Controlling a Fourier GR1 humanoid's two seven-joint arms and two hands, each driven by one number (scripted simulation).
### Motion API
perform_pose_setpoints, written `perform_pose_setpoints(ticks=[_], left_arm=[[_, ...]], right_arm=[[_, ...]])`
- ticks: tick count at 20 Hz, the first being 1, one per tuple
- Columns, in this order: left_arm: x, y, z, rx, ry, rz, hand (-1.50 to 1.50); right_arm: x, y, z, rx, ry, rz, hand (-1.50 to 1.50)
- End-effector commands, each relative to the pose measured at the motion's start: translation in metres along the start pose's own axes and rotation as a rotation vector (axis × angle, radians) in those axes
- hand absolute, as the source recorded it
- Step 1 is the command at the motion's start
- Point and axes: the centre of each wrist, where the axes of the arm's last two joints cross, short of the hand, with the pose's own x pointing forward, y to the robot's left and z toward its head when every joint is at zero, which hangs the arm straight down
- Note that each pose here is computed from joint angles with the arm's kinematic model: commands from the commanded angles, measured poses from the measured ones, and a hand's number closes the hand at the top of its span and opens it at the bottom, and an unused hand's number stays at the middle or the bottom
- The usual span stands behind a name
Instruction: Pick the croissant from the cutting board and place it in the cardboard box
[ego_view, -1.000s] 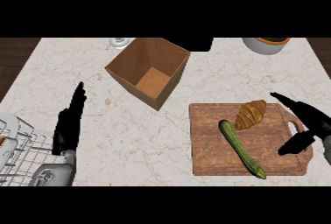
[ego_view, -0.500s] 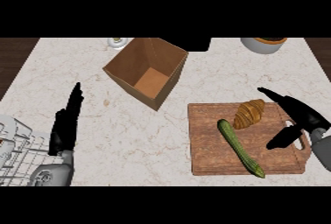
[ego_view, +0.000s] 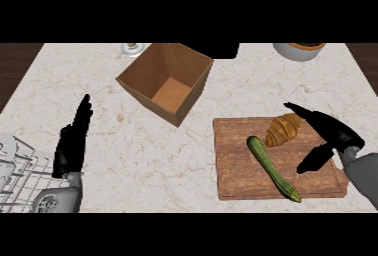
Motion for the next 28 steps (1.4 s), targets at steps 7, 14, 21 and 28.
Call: perform_pose_setpoints(ticks=[7,14,21,28], left_arm=[[-0.026,0.067,0.007,0.056,0.035,-0.229,0.00],[-0.020,0.072,-0.004,0.053,0.027,-0.243,0.00],[-0.014,0.080,-0.013,0.078,0.023,-0.233,0.00],[-0.012,0.078,-0.009,0.055,0.028,-0.225,0.00]], right_arm=[[-0.003,0.021,-0.015,0.028,0.116,0.008,-1.50],[0.010,0.023,-0.029,-0.209,0.083,0.122,1.50],[0.022,0.003,-0.033,-0.294,-0.005,0.254,1.50],[0.041,-0.030,-0.040,-0.363,-0.217,0.382,1.50]])
